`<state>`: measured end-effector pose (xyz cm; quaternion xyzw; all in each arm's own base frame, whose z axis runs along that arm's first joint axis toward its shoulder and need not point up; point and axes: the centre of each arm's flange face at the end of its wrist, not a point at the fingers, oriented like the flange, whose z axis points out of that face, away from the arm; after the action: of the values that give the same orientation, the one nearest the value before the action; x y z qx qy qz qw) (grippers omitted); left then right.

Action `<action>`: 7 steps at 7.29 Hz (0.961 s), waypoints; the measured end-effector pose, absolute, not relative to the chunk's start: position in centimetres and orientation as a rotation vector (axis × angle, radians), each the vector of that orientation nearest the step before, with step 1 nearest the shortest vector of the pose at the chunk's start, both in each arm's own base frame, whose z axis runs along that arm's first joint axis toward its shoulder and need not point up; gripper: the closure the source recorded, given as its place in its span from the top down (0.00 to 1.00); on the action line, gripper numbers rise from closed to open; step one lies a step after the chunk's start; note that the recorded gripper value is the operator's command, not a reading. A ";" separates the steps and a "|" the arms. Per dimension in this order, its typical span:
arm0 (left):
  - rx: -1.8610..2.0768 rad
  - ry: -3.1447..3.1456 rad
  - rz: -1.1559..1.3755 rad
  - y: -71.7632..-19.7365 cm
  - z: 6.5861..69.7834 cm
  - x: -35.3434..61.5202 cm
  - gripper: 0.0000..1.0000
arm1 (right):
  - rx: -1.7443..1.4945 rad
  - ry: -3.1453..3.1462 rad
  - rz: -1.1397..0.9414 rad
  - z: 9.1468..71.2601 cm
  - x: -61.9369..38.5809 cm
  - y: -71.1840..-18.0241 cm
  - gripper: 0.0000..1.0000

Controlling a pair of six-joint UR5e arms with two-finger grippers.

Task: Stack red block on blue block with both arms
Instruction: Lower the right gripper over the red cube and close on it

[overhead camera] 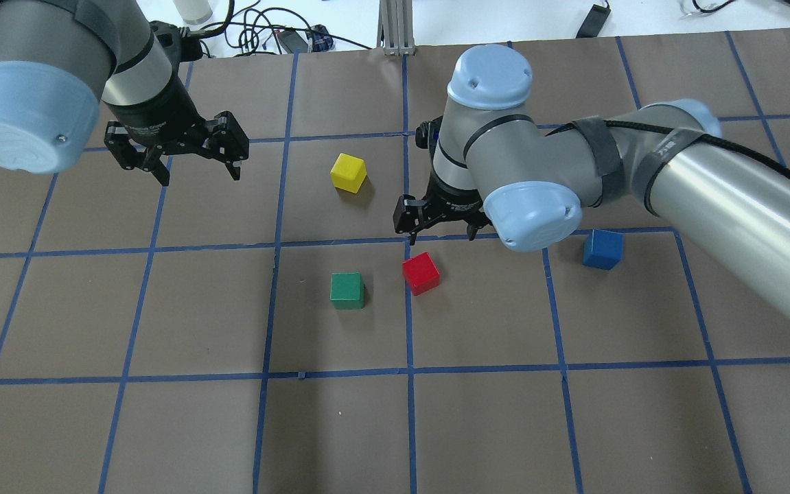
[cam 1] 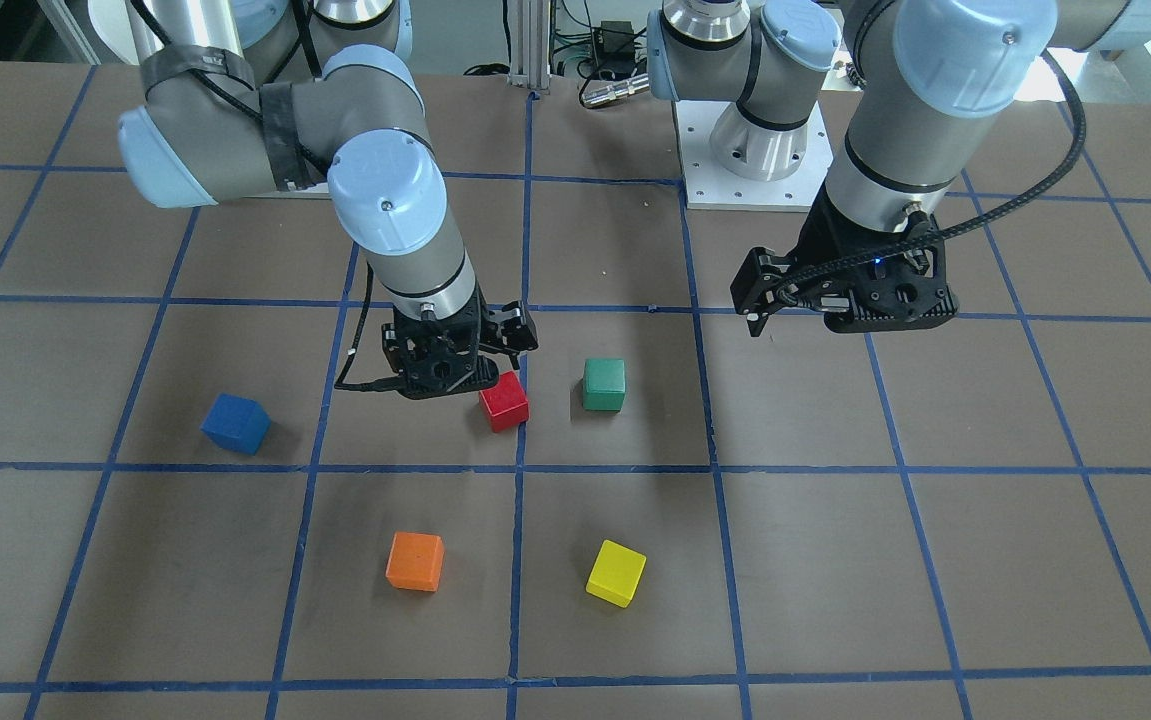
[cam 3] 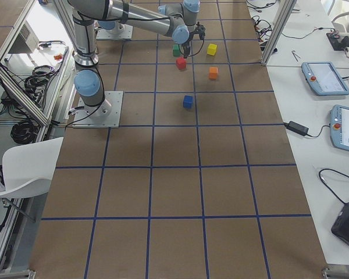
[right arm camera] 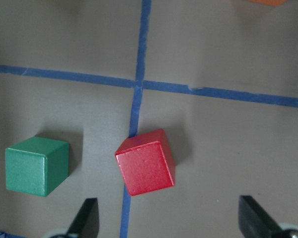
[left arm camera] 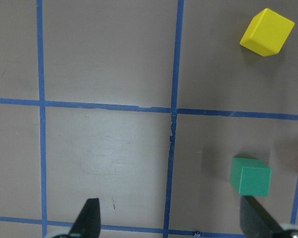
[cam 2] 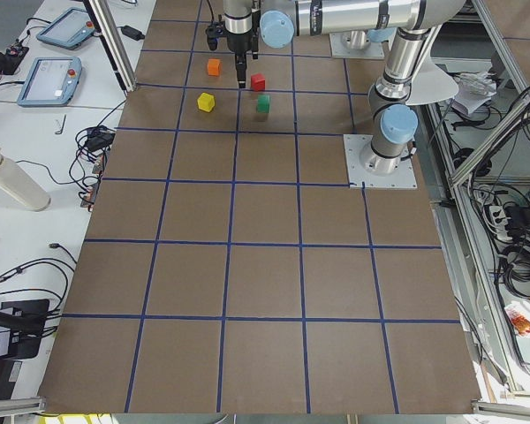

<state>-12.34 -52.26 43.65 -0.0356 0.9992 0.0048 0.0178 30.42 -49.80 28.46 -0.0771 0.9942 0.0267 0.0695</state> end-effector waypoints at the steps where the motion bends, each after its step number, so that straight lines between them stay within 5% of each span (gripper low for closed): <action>1: -0.111 3.104 0.017 -52.3 43.6 -12.3 1.00 | -0.308 2.980 0.092 27.2 31.3 -49.7 1.00; 6: -0.113 3.104 0.038 -52.7 42.8 -12.3 1.00 | -0.395 2.975 0.200 22.2 32.0 -49.7 1.00; 7: -0.113 3.104 0.044 -52.7 42.6 -12.3 1.00 | -0.396 2.975 0.211 21.4 32.0 -49.8 0.91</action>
<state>-12.34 -52.68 42.64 -0.0362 0.9991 0.0141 0.0176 31.99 -49.83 21.42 -0.1314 0.9866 0.0701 0.0665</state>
